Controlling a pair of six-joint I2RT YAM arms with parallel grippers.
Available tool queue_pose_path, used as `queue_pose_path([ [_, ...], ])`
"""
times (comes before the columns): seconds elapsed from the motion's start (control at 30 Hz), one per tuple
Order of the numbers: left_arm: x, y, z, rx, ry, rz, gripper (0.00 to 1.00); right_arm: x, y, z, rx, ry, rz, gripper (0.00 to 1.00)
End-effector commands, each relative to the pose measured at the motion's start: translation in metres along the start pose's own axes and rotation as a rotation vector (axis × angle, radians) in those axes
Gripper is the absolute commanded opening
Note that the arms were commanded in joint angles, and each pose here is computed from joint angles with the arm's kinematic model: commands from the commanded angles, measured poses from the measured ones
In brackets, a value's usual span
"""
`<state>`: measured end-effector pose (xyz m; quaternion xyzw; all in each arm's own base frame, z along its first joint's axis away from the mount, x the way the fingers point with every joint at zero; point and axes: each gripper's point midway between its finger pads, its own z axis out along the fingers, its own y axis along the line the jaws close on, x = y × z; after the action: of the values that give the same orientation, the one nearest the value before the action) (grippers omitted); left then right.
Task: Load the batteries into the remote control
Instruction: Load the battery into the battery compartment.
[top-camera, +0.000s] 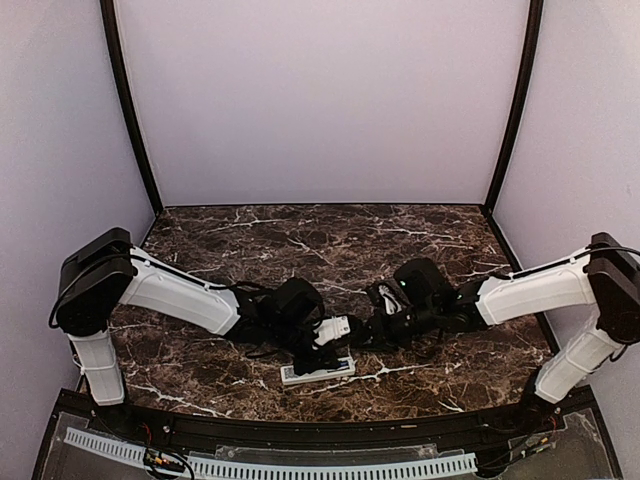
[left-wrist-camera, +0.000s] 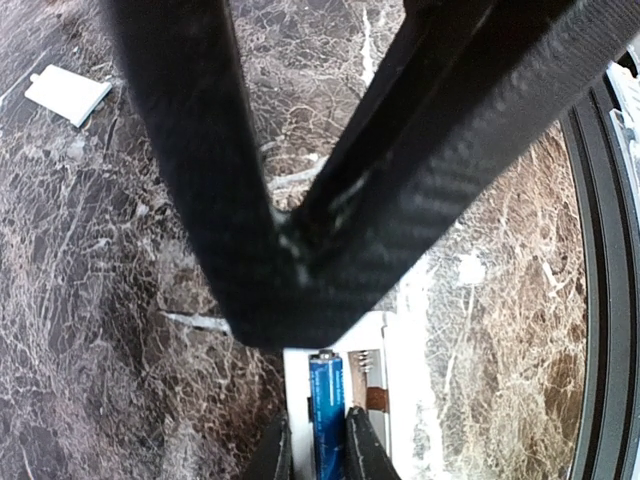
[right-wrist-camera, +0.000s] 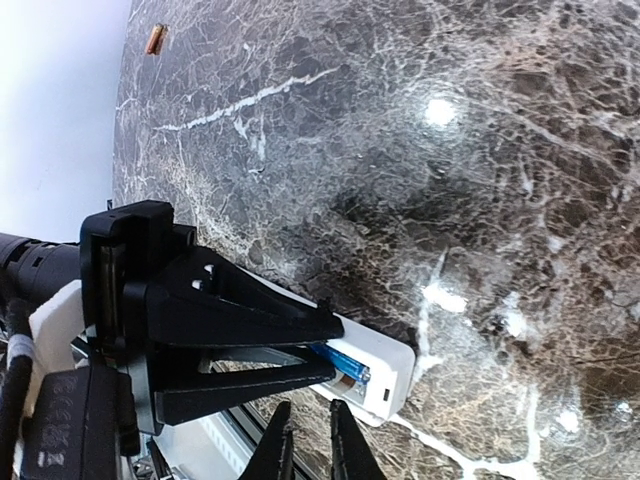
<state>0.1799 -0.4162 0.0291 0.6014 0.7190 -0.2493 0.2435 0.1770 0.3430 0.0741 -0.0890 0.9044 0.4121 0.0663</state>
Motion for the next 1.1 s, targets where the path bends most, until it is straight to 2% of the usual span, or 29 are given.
queue_pose_path([
  [0.0,0.054,0.012,0.012,-0.078,0.208,-0.074,0.03,0.002,-0.009,-0.006,0.007,-0.016,0.002,0.12],
  [0.27,0.057,0.010,0.011,-0.076,0.246,-0.045,0.09,0.001,-0.010,-0.008,0.021,-0.017,-0.006,0.14],
  [0.4,0.061,0.012,0.008,-0.092,0.282,-0.043,0.06,0.001,-0.008,-0.008,0.017,-0.013,-0.012,0.15],
  [0.63,0.062,0.012,0.006,-0.096,0.274,-0.042,0.08,0.023,-0.008,0.027,-0.054,0.115,0.039,0.07],
  [1.07,0.062,0.012,0.007,-0.096,0.264,-0.041,0.10,0.027,-0.013,0.042,0.004,0.139,0.035,0.06],
])
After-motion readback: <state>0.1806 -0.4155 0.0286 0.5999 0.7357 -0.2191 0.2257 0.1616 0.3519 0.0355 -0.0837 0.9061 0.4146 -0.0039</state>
